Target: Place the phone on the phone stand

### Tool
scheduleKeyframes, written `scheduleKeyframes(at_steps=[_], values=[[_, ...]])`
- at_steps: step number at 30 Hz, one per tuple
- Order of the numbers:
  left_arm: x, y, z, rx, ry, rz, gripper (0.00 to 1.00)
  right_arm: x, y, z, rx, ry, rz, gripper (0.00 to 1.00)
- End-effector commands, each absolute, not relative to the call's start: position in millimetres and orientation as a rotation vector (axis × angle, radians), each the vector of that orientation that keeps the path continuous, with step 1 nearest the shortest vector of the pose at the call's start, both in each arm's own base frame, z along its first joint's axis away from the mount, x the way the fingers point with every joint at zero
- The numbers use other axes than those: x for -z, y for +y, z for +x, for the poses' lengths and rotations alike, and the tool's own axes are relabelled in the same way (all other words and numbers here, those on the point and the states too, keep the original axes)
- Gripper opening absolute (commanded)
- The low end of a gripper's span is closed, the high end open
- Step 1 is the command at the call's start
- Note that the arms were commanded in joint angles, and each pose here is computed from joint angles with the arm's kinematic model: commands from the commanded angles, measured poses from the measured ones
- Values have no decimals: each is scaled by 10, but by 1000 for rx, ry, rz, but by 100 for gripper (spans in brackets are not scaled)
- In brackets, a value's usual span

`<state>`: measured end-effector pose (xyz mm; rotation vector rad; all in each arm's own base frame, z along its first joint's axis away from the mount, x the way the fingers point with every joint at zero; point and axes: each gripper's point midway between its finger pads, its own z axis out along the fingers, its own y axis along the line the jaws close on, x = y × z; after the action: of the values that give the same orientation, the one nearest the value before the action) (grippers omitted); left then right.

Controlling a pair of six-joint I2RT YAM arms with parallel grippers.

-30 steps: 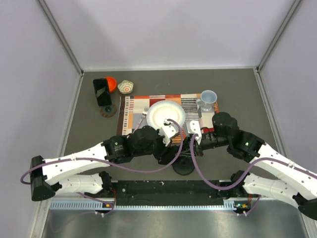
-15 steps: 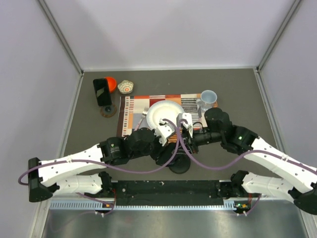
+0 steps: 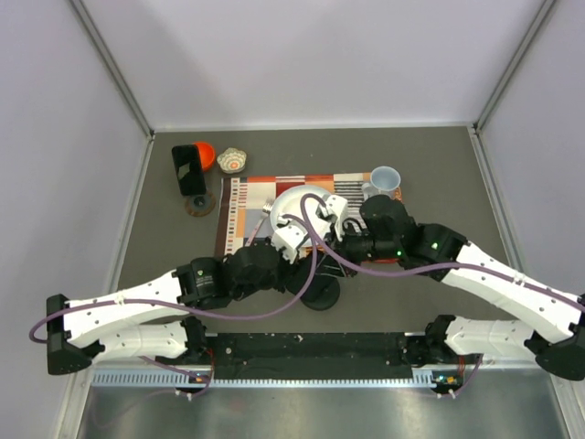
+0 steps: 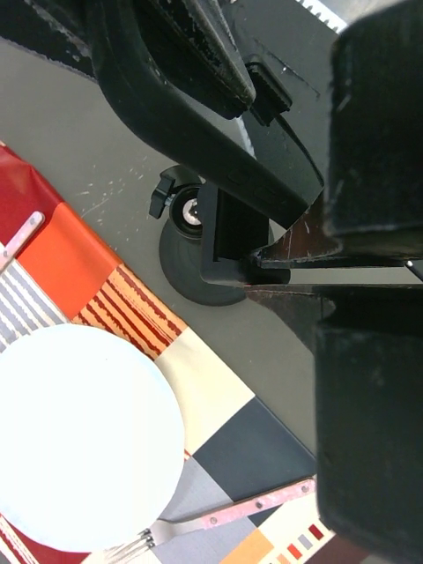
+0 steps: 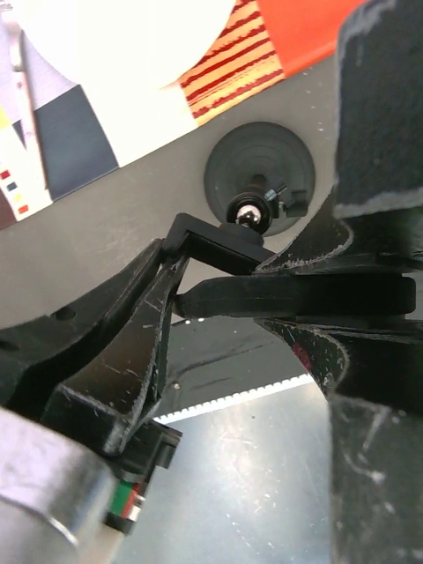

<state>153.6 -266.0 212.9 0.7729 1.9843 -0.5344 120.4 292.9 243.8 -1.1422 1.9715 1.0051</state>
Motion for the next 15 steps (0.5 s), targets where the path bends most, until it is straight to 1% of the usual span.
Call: scheduleKeyframes(at_steps=[1, 6, 7, 9, 11, 15], values=[[-2689, -2136, 2076, 295, 1860, 351, 0, -1729, 1995, 946, -487, 2585, -1064, 0], [-2705, -2109, 2050, 302, 1880, 319, 0, -1951, 1837, 1111, -223, 2644, -929, 0], [-2699, -2119, 2046, 301, 1882, 318, 0, -1895, 1776, 1043, -129, 2693, -970, 0], [-2701, -2122, 2041, 297, 1883, 306, 0, -1904, 1788, 1050, -66, 2695, -957, 0], [-2717, -2118, 2042, 284, 1883, 296, 0, -1837, 1651, 1026, 76, 2749, -964, 0], [-2785, -2039, 2042, 248, 1867, 283, 0, -1810, 1426, 1040, 193, 2816, -877, 0]])
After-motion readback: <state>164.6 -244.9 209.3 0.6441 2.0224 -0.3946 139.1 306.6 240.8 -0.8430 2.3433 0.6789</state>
